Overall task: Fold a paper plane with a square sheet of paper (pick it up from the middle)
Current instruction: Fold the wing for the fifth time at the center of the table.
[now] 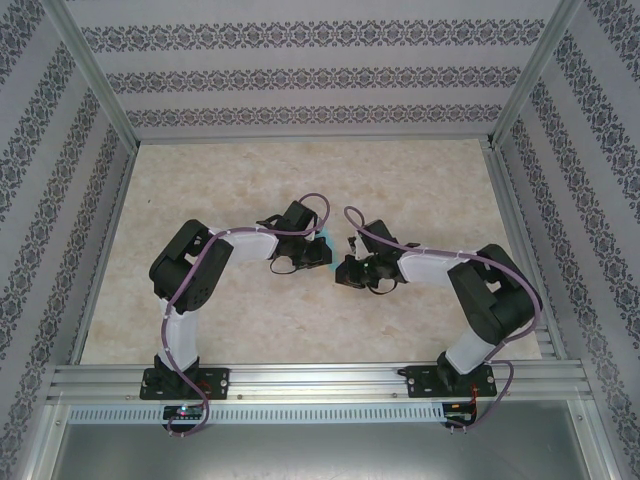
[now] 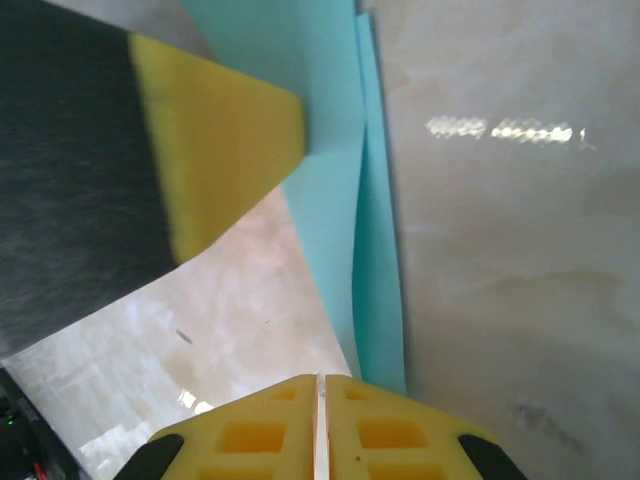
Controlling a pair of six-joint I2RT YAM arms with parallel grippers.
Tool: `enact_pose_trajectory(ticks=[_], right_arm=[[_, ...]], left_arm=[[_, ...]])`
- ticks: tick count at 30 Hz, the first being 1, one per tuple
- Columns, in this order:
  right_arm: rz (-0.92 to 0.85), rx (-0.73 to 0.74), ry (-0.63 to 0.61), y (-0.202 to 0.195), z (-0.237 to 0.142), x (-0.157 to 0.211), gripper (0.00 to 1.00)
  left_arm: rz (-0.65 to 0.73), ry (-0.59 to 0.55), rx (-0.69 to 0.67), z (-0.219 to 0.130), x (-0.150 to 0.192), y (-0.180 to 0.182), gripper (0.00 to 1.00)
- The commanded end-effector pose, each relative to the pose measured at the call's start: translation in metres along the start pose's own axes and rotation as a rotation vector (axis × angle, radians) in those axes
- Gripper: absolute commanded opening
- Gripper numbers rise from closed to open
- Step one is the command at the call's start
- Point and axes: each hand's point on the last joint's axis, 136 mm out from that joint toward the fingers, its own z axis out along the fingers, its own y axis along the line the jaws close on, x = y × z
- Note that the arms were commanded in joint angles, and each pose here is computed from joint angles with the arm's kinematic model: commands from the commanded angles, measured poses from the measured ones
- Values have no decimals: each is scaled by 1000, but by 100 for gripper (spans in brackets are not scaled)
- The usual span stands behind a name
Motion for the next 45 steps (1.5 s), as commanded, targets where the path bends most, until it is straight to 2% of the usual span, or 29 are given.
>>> enact_pose_trajectory(ticks=[1,12,27,30,36,45], right_arm=[[-52,-14,-40,18,-9,-21,11],[-46,28,34,2,17,-21,8],[24,111,105,-53,5,35,7],[13,73,68,-44,-6,30,7],[-62,-9,-68,2,-32,-12,8],[-84,-27,-25,19,3,-29,7]], left_arm=[[-73,85,-200,20,30,60,13],[-72,87,-193,20,30,58,13],[-85,92,-250,20,33,70,13],[-81,92,-243,20,32,68,12],[-77,93,-231,20,30,64,12],[-76,96,-201,20,28,56,13]])
